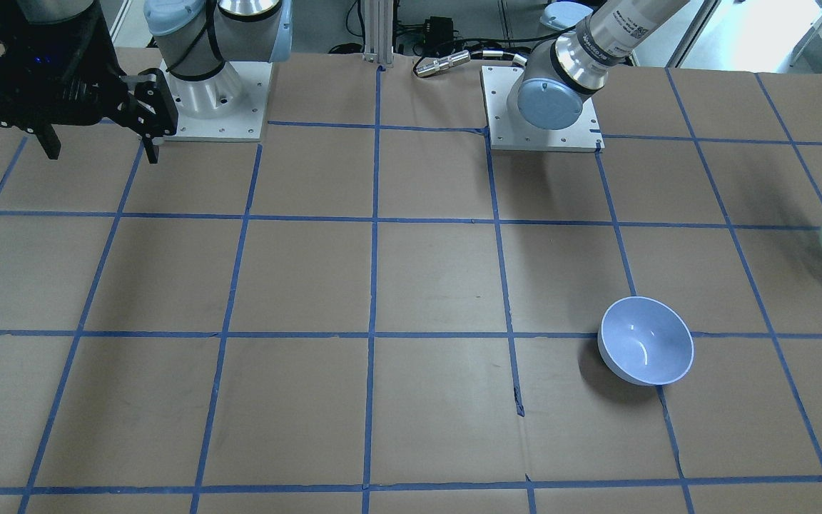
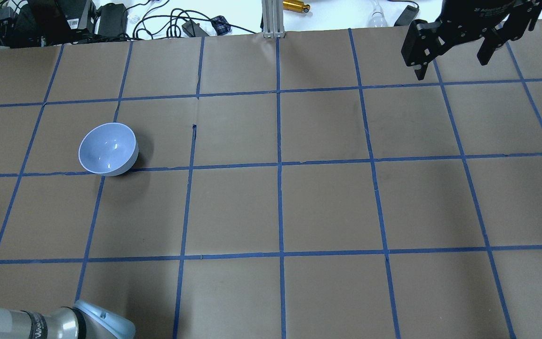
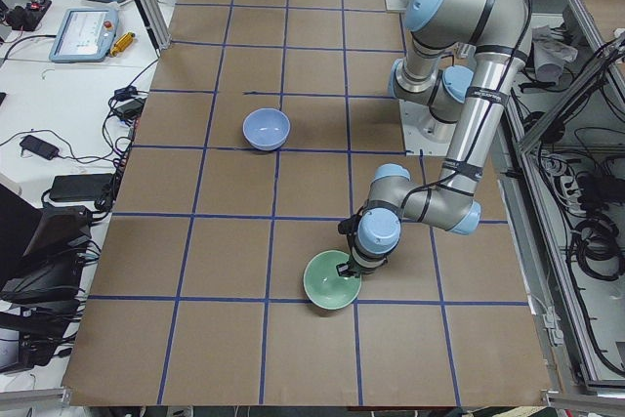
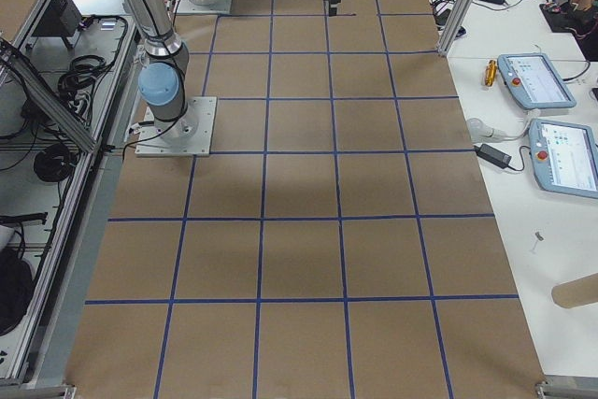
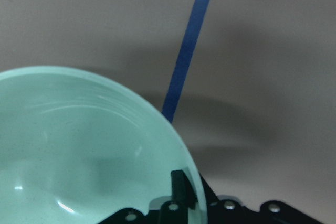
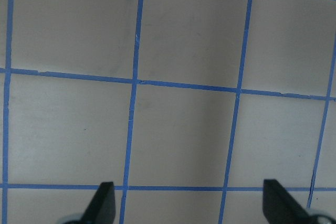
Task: Stack green bowl on blue bowl
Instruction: 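Carry the green bowl with the left gripper over the blue bowl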
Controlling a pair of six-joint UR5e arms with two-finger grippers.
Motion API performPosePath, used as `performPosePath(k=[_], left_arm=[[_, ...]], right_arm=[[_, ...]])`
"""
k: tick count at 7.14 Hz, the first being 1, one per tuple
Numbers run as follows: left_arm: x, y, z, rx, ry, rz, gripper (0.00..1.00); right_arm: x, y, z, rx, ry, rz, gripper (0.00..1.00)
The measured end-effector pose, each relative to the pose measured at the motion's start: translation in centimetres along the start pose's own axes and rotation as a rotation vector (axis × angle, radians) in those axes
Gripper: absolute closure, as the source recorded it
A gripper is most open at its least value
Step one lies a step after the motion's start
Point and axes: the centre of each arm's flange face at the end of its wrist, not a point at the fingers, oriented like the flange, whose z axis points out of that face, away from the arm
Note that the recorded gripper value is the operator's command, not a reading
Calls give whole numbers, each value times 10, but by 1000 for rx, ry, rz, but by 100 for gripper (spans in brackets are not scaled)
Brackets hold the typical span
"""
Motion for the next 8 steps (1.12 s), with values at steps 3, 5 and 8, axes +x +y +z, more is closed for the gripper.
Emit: performPosePath(k=[3, 5, 8], left_arm=[[-40, -51, -50, -37, -47, 40, 100], [-93, -127, -95, -36, -82, 32, 100], [-141, -265, -138, 28, -159, -32, 100]], right_arm=[[0, 0, 0, 0, 0, -1, 0], [0, 0, 0, 0, 0, -1, 0], [0, 0, 0, 0, 0, -1, 0]])
